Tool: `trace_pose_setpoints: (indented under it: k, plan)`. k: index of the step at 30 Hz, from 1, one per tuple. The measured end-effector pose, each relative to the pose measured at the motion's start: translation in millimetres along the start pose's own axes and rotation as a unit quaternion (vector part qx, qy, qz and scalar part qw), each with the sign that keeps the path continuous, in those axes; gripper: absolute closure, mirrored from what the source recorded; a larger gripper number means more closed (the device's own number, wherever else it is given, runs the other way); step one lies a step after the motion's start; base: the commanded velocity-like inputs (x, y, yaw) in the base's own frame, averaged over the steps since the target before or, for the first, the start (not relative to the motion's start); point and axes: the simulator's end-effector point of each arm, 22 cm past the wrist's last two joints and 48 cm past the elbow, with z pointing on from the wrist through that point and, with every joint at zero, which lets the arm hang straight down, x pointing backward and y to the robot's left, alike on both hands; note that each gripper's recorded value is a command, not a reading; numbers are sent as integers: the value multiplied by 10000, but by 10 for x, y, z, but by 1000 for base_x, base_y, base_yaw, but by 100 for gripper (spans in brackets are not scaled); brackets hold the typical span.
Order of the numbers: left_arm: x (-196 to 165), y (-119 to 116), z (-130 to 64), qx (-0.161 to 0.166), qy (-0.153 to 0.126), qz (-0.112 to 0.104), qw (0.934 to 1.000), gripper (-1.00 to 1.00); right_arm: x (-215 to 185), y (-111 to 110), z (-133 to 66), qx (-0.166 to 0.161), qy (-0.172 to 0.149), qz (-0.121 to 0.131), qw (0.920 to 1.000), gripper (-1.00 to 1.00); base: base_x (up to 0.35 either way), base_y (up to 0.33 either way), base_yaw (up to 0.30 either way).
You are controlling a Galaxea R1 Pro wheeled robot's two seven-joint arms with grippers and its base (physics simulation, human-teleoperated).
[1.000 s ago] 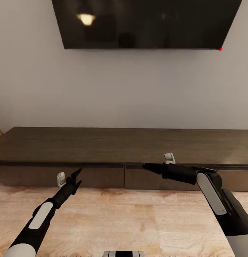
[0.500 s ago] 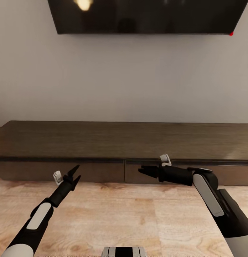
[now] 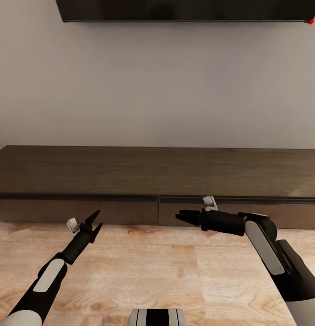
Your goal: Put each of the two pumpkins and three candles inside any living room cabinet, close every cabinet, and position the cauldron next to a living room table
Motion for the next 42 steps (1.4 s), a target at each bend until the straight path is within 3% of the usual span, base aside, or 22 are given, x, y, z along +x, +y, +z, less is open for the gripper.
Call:
trace_pose_setpoints:
  k: [39, 42]
  plan:
    - [4, 15, 6, -38, 1, -5, 10000, -100, 18, -32, -2, 28, 15, 17, 10000, -100, 60, -8, 0]
    - [-2, -60, 7, 19, -6, 11, 10000, -100, -11, 50, -14, -51, 2, -29, 10000, -100, 0, 0, 0]
